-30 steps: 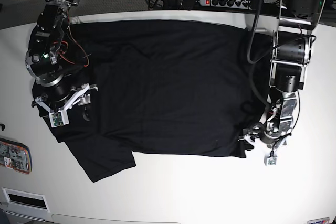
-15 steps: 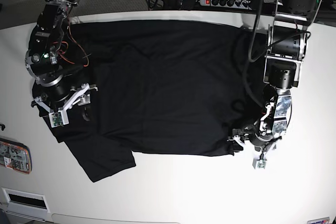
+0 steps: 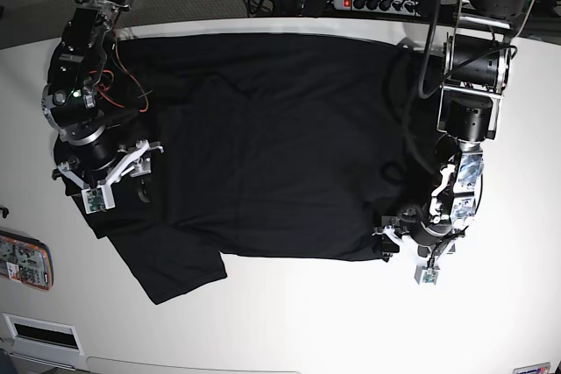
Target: Fold the T-shirt properly
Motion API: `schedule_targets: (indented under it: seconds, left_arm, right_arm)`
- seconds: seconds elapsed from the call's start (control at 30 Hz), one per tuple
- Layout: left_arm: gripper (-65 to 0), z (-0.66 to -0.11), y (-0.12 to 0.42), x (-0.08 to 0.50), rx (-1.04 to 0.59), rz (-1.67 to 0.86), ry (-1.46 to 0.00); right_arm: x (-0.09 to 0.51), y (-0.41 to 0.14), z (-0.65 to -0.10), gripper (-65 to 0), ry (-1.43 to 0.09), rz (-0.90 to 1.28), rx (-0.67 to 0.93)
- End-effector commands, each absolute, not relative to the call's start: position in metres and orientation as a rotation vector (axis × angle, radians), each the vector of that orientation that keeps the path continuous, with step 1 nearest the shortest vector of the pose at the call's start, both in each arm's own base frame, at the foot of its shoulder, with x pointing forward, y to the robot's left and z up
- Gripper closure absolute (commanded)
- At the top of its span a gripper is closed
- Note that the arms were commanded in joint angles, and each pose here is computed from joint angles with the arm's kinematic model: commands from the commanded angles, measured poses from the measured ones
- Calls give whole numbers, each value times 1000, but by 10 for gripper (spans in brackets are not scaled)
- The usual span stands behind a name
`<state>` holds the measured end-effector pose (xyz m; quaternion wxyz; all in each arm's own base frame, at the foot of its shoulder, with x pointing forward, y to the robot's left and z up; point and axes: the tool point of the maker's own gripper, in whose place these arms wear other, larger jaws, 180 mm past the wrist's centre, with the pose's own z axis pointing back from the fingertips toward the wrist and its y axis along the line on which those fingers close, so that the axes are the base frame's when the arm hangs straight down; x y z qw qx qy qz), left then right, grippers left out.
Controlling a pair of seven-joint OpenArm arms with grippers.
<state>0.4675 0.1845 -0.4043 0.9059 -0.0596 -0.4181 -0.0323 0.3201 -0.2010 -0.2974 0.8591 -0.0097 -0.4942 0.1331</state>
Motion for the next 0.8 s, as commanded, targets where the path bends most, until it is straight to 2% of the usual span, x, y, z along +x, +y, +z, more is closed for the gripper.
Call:
schedule_targets:
  seconds: [0.0,0.33,0.47,0.77]
  left_arm:
    - [-425,-378,187,486,-122,-71,-938]
    - [-425,-377,182,487,-130,-73,-942]
    - [-425,-358,174,493,-140,-99,-994]
    - [-425,-365,174,488,-137,-101,-941]
  right_arm:
    - [327,-202,-282,-431,-1095,283,-26]
    - [327,-202,-282,-431,-1095,283,-26]
    - [328,-202,-281,-431,-1097,283,-26]
    - [328,-202,-281,-430,-1097,283,-26]
